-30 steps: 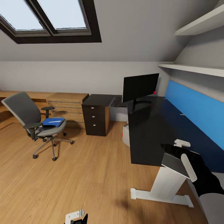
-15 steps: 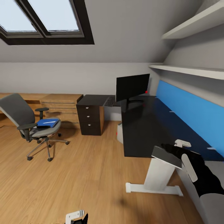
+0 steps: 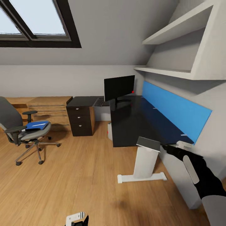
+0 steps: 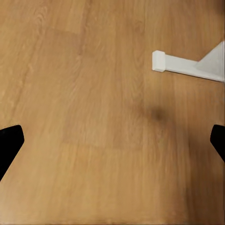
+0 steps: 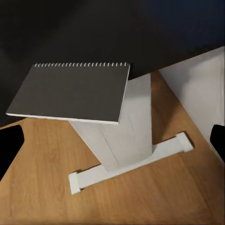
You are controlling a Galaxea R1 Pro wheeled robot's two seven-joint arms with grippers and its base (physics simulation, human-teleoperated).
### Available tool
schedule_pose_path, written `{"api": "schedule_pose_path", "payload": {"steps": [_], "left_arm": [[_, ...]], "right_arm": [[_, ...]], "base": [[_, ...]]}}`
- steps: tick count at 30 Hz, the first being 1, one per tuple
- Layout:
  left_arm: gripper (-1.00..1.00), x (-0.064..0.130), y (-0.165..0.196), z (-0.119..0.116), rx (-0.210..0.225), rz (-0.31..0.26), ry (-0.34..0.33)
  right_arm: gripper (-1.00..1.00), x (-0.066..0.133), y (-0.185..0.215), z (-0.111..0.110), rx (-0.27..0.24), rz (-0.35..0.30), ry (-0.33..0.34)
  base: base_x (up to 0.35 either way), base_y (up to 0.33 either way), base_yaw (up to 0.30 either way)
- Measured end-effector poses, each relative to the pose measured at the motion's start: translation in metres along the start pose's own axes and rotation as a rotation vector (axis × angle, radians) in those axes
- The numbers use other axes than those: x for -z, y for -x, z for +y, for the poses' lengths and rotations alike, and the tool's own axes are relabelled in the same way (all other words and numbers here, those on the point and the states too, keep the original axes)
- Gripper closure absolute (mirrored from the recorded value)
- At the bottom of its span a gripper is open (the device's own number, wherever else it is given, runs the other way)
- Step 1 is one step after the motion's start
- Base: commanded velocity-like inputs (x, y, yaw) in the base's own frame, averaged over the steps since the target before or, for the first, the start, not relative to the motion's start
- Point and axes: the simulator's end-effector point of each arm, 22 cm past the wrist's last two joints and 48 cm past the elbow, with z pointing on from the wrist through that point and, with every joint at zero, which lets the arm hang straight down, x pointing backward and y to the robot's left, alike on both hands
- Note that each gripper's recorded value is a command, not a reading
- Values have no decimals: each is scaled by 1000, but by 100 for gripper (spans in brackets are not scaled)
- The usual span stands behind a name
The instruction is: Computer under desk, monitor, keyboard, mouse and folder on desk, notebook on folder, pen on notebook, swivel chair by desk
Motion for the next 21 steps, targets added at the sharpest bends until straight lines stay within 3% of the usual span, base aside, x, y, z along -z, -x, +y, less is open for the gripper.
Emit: {"api": "schedule_pose_path", "payload": {"steps": [12,21], "left_arm": [[-100,2,11,-3,2,-26,-9],[-100,-2,32,8,26,-82,7]], "right_arm": [[-100,5,4,0,-7,-11,3],[-100,5,-8,-18,-132,-13,19]], "base": [[-59,0,-197],[-1,0,-25]]}}
